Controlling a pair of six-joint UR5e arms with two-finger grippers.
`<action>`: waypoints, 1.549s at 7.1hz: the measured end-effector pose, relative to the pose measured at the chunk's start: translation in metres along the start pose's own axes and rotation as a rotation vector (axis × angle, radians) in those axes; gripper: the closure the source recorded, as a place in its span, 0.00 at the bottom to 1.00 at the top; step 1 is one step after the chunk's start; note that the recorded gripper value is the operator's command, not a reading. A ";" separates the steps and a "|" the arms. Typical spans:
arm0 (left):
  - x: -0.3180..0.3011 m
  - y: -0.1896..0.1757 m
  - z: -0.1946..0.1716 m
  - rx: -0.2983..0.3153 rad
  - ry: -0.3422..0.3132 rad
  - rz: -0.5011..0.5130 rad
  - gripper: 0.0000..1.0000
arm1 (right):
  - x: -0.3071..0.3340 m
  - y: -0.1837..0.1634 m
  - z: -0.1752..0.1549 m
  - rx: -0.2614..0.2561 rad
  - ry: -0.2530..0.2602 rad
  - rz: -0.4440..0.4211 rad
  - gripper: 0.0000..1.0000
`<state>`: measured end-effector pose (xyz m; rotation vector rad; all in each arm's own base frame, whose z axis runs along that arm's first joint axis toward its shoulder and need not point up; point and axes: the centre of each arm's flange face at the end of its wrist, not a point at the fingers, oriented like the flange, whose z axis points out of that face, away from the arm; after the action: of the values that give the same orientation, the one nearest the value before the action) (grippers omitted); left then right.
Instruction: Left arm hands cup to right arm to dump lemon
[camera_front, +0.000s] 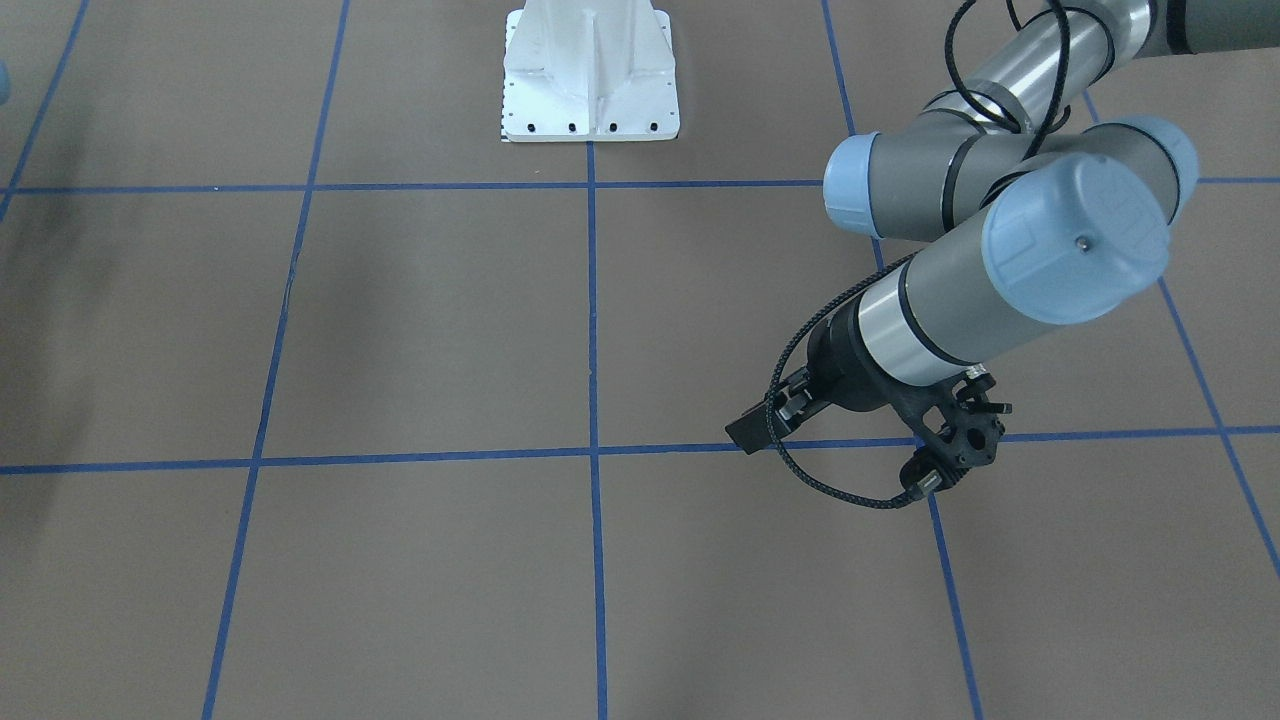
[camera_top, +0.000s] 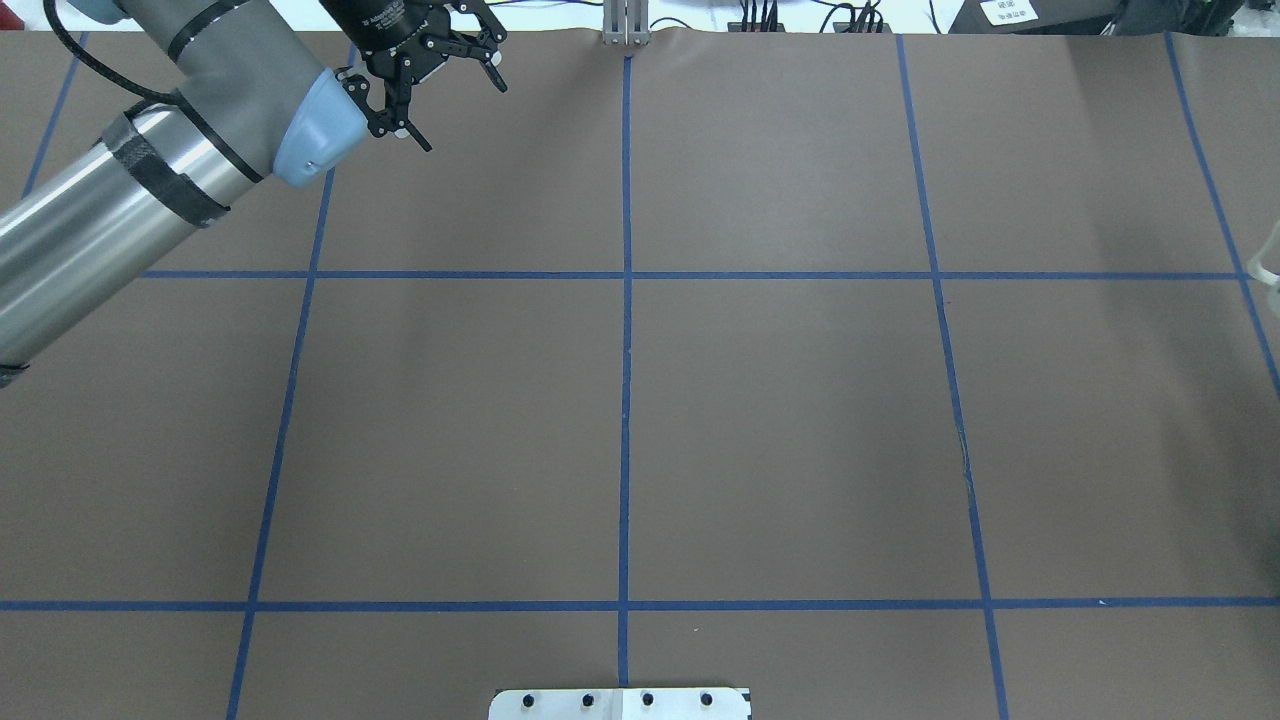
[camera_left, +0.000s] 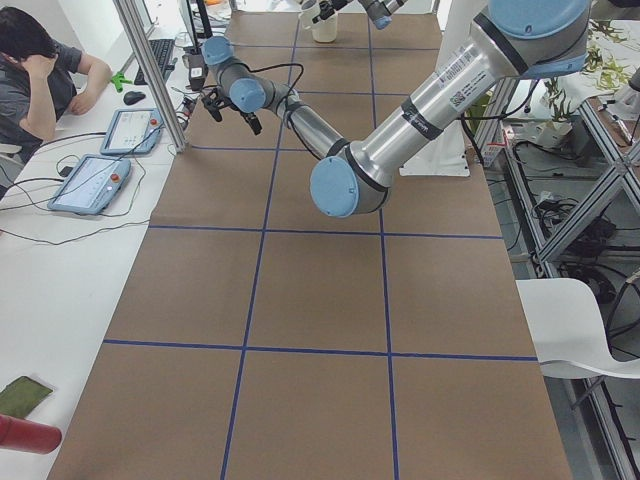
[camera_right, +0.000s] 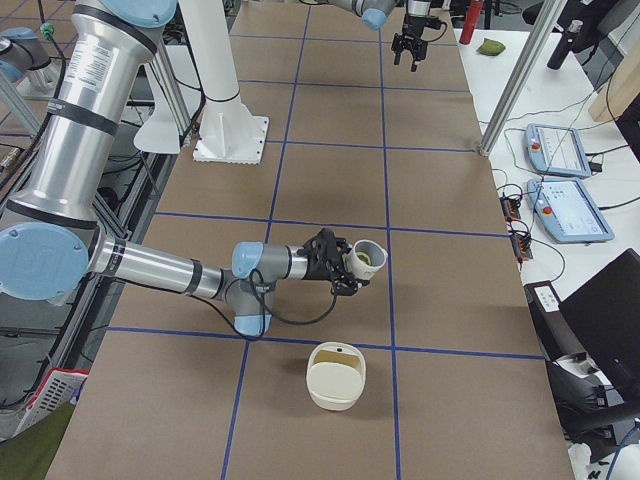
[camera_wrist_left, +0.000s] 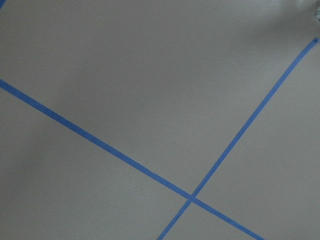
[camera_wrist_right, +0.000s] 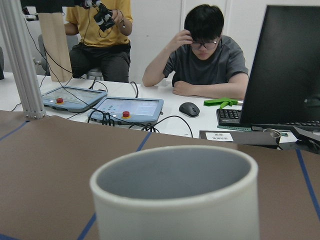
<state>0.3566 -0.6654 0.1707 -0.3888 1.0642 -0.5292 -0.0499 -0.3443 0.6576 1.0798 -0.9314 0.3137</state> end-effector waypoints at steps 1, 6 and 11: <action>0.002 0.002 -0.001 0.001 0.002 0.004 0.00 | 0.028 0.001 -0.019 -0.009 -0.007 0.065 1.00; 0.006 0.007 -0.004 0.001 0.009 0.014 0.00 | 0.073 0.027 -0.069 0.036 -0.121 0.504 1.00; 0.019 0.013 -0.012 0.040 0.024 0.033 0.00 | 0.084 0.033 -0.082 0.041 -0.203 0.997 1.00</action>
<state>0.3558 -0.6664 0.1440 -0.3300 1.0803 -0.5266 0.0200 -0.2759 0.7302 0.6116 -1.6139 1.0525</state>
